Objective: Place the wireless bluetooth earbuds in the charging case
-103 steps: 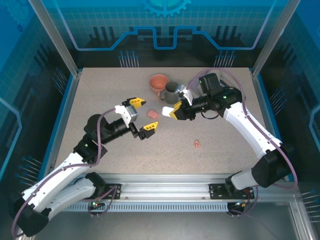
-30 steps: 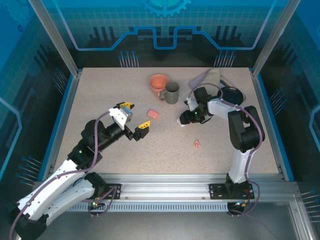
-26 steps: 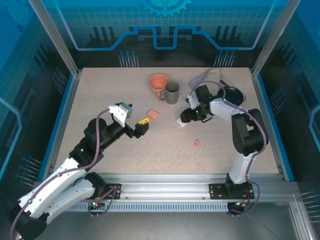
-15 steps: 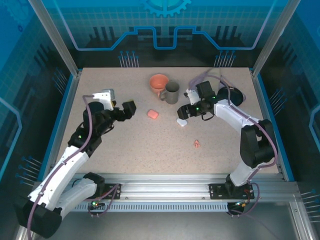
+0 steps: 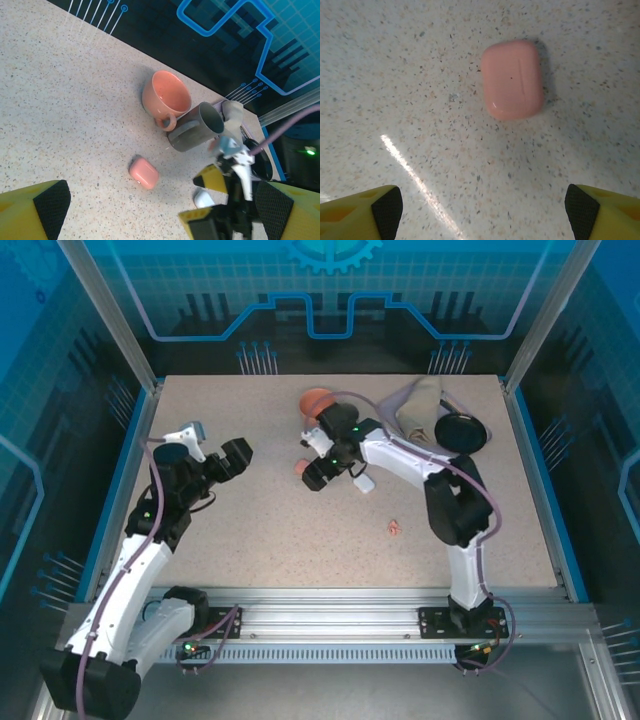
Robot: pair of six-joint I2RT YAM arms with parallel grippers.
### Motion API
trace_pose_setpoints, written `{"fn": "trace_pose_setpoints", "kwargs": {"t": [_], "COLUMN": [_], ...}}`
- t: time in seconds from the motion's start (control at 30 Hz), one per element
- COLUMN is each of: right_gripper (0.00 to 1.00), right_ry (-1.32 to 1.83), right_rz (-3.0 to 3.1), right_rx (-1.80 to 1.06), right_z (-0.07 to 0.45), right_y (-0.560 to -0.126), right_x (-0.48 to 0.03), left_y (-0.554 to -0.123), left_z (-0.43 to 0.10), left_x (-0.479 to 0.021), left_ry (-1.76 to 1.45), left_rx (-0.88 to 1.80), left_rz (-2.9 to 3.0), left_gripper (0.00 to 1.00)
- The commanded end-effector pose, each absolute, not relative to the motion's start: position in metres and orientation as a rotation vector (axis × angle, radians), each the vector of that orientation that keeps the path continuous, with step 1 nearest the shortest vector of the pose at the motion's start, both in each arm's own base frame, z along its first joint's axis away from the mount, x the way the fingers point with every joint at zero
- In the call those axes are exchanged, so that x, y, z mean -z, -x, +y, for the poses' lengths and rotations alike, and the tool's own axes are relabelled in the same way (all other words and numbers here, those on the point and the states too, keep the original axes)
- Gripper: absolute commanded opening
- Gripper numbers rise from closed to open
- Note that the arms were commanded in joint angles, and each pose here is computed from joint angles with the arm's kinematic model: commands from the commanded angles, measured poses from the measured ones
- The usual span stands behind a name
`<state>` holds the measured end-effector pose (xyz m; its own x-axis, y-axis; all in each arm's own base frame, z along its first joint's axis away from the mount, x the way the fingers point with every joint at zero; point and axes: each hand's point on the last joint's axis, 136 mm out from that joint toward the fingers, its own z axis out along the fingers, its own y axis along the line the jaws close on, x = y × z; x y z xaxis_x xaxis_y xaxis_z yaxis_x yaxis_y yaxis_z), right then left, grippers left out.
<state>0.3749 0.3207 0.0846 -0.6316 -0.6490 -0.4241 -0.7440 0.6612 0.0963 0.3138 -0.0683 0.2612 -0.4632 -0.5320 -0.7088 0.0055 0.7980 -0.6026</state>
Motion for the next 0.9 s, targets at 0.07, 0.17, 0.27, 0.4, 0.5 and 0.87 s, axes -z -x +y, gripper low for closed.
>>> {"fn": "trace_pose_setpoints", "kwargs": {"t": [0.07,0.17,0.27,0.4,0.5,0.87], "right_gripper": [0.89,0.89,0.89,0.89,0.89,0.72], "right_ry": [1.252,1.306,1.338,1.352,1.361,1.392], "right_rz": [2.576,2.576,2.589,2.594,2.603,2.608], "right_rx": [-0.220,-0.176,-0.117,-0.055,-0.033,-0.037], "right_z": [0.332,0.342,0.345,0.347,0.347,0.351], "right_y": [-0.377,-0.383,-0.391,-0.402,-0.405,-0.407], "right_x": [-0.056,-0.046,-0.032,-0.025,-0.018,0.001], "left_y": [-0.307,-0.307,-0.307,-0.307,-0.307,-0.311], "left_z": [-0.069,-0.069,-0.070,-0.070,-0.070,-0.071], "left_x": [-0.252,-0.253,-0.254,-0.255,-0.255,-0.257], "left_ry": [0.399,0.394,0.388,0.381,0.377,0.374], "left_rx": [0.677,0.676,0.678,0.677,0.678,0.682], "left_rz": [1.996,1.996,1.995,1.992,1.992,1.990], "left_gripper": [0.99,0.99,0.99,0.99,0.99,0.99]}}
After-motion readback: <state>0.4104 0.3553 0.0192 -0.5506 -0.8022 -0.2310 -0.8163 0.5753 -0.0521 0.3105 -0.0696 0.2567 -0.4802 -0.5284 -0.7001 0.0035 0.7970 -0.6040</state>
